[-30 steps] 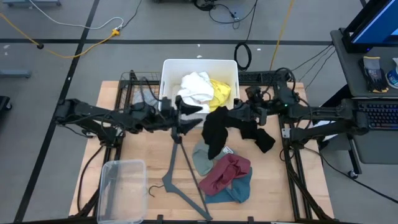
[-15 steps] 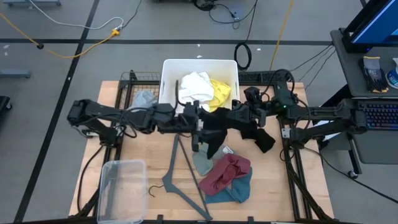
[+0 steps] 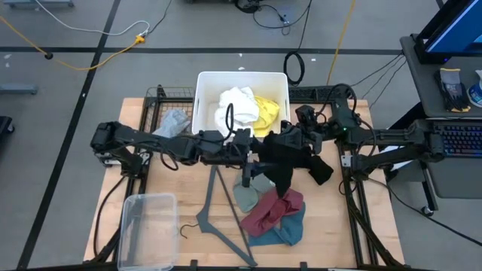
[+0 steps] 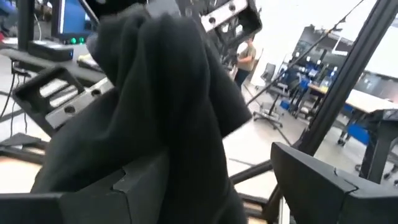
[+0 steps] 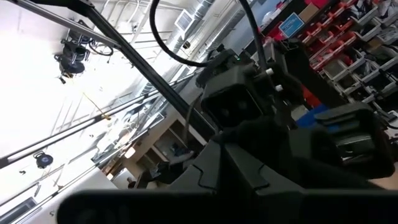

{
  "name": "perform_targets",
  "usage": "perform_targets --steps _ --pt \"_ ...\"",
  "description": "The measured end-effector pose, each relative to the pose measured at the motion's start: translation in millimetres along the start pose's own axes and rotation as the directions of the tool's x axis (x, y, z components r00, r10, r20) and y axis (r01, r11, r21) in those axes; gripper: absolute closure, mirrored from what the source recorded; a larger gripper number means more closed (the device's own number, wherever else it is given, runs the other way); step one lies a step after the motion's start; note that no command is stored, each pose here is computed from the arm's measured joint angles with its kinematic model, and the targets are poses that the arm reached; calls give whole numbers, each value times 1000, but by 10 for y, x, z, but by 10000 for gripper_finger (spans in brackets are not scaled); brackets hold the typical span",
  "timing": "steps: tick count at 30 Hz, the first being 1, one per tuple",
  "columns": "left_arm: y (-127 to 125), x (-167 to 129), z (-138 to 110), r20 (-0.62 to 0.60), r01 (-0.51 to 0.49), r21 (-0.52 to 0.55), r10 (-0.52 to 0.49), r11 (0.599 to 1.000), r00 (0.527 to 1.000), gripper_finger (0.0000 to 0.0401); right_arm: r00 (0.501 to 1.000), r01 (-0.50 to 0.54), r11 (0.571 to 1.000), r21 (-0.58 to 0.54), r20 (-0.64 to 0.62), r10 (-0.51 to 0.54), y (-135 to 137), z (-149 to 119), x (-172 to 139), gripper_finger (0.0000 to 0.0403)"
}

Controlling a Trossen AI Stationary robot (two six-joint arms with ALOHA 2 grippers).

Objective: Pick & Place Cloths
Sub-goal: Put the black pants into the gold wire basket

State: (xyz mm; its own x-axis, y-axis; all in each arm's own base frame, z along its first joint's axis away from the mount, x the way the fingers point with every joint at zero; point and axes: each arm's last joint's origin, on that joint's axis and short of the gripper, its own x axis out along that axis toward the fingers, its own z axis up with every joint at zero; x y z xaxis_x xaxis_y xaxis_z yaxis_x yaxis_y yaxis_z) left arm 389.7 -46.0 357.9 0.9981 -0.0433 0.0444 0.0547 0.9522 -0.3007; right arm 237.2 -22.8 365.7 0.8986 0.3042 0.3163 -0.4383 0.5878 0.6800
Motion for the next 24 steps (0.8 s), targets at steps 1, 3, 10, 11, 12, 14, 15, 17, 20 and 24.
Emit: perform_targets --steps 1,3,10,11,12,14,15,17,20,24 --pt "8 16 -8 4 -3 -7 3 1000 1000 118 1000 -1 1000 -1 1 1 1 1 0 403" --pt "28 40 -60 -16 -15 -23 15 1000 1000 118 1000 0 1000 1 0 0 0 0 0 403" --pt "173 149 -167 -16 -65 -23 64 998 998 118 1000 2 1000 4 1 -2 -3 -2 0 403" --pt "194 154 -175 -17 -72 -23 72 997 997 118 1000 3 1000 5 0 -3 -5 -2 0 403" --pt "213 160 -181 -17 -76 -22 76 997 997 118 1000 3 1000 5 0 -3 -5 -2 0 403" --pt "260 191 -191 2 -77 -25 78 997 997 118 1000 3 1000 4 1 -3 -4 -1 0 403" --pt "276 199 -193 5 -78 -26 78 997 997 118 1000 1 1000 4 2 -1 -2 0 -1 403" --pt "300 209 -190 14 -73 -31 74 997 997 118 1000 2 1000 4 2 -2 -2 0 -2 403" --pt "336 229 -206 22 -84 -35 85 996 996 119 1000 2 1000 4 3 -2 -2 0 -1 403" --pt "385 245 -216 29 -107 -60 109 992 994 123 1000 6 1000 5 6 -6 -4 0 -1 403"
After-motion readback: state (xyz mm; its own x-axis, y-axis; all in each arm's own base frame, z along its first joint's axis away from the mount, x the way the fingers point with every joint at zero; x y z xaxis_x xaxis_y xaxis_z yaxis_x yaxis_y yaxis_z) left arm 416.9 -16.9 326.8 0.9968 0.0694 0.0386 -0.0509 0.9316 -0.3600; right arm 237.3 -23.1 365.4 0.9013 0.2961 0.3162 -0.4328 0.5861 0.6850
